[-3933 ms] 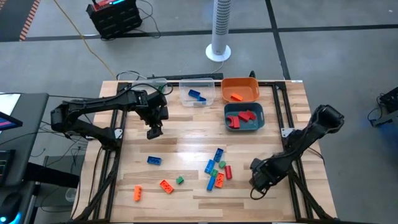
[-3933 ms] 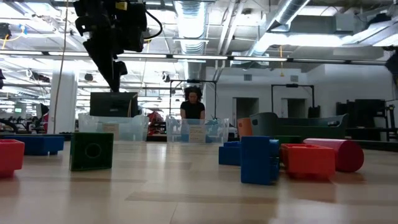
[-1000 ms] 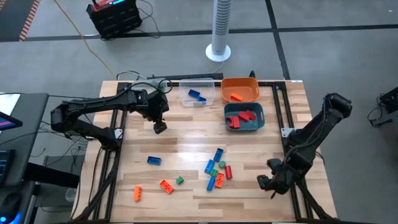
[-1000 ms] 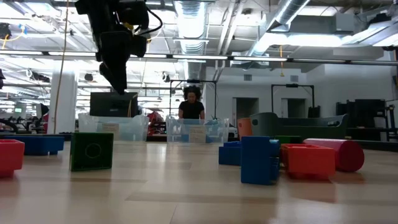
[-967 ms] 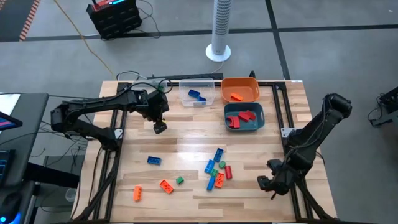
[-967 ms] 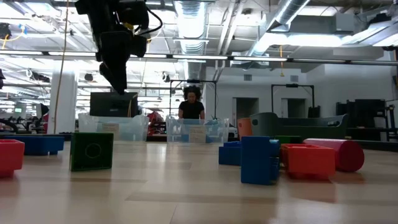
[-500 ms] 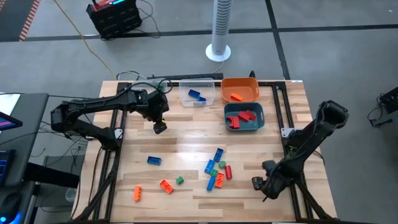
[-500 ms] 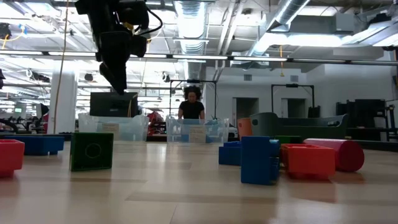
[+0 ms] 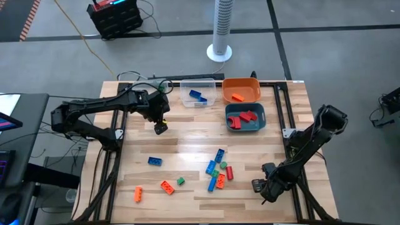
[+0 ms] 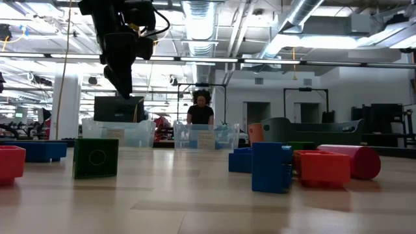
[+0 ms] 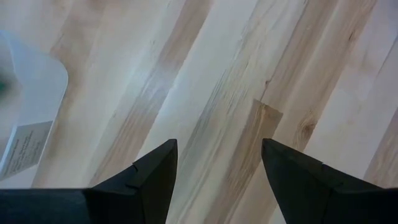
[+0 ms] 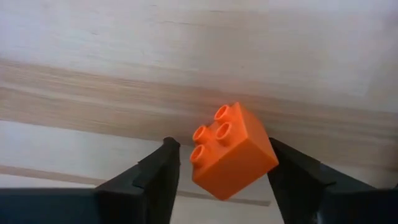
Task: Sort blocks
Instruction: Put the orange game piece into the orange bin
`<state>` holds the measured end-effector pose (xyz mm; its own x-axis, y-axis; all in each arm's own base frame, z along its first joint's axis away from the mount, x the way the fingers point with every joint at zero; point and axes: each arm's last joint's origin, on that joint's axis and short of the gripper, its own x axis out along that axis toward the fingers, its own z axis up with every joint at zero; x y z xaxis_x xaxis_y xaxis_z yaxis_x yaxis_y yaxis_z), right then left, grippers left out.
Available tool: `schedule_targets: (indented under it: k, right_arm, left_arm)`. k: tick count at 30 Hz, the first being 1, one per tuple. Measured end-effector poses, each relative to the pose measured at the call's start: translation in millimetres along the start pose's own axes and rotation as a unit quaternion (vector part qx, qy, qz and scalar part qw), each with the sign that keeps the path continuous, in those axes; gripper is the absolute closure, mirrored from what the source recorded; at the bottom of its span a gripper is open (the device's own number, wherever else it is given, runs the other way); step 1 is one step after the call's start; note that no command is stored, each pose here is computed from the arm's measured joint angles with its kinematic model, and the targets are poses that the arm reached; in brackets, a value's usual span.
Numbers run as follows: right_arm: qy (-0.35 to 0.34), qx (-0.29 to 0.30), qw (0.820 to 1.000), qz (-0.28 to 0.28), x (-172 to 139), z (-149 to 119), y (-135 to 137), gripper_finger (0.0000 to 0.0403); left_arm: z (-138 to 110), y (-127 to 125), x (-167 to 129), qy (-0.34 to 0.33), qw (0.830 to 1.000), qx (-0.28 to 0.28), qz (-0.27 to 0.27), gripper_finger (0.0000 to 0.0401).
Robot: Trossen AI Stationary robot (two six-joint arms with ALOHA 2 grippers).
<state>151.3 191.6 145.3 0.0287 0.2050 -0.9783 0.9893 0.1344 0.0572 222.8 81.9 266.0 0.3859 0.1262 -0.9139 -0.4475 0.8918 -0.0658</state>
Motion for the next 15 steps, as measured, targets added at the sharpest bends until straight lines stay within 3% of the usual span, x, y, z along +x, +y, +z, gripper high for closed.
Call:
schedule_targets:
  k: [8, 15]
  right_arm:
    - [-0.014, -0.011, 1.0, -0.006, -0.9, 2.3, -2.0, 0.0259]
    - [-0.017, -0.042, 0.999, -0.005, -1.6, 5.4, 0.5, 0.0304]
  left_arm:
    - [0.0, 0.0, 0.0, 0.0, 1.0, 0.0, 0.0, 0.0173]
    - [0.0, 0.0, 0.0, 0.0, 1.0, 0.0, 0.0, 0.0173]
